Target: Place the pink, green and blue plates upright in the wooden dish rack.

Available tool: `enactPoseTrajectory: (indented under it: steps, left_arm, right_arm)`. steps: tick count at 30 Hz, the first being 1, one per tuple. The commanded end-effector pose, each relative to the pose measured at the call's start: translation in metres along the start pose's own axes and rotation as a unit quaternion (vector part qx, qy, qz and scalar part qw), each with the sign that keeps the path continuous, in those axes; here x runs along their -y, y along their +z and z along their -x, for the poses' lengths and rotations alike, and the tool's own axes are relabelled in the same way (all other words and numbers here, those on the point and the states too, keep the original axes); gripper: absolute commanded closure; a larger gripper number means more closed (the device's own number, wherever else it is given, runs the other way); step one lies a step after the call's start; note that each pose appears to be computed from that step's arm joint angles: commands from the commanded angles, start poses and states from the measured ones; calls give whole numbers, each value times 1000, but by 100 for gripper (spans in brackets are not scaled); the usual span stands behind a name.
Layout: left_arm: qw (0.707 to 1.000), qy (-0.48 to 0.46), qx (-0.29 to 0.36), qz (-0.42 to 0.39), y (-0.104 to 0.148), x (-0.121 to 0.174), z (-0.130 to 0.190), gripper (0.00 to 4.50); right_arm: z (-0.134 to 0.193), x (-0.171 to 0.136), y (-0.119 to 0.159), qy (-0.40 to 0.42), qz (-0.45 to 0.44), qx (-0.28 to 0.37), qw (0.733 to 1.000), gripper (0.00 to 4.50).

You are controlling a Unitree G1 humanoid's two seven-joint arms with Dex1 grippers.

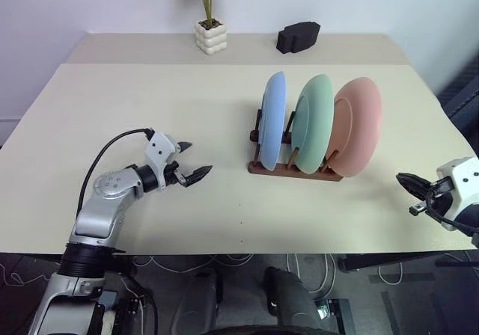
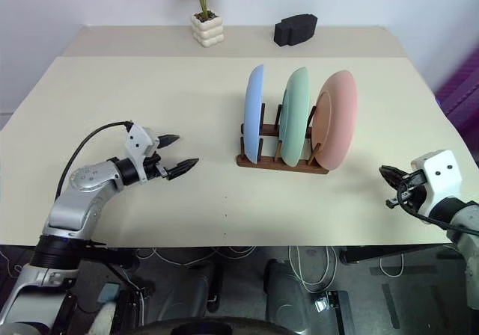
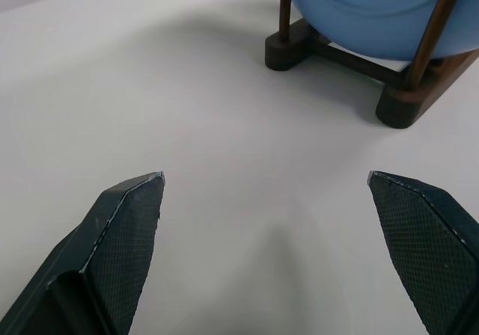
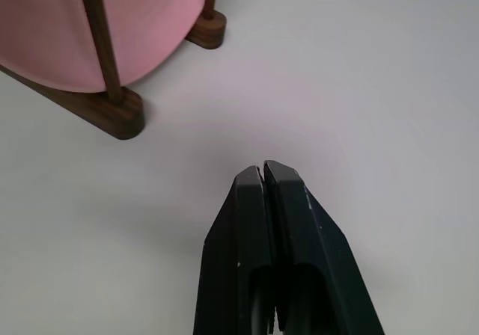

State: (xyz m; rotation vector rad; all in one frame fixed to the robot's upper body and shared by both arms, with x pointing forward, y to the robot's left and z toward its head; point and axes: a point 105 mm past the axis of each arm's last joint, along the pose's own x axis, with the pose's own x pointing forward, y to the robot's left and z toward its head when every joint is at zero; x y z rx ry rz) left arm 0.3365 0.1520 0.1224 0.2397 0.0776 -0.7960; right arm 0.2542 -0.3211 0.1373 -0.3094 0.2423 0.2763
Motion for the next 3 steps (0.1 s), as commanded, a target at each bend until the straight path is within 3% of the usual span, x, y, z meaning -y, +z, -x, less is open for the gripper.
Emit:
enactPoseTrajectory:
  steps: [1, 3]
  left_arm:
    - [999, 6, 30, -12, 23, -2, 1, 0]
    - [999, 6, 30, -11, 25, -1, 1, 0]
  right_arm:
    - [-1, 2, 7, -9, -2, 28, 1000, 448]
    - [-2, 3, 6, -10, -2, 28, 1000, 448]
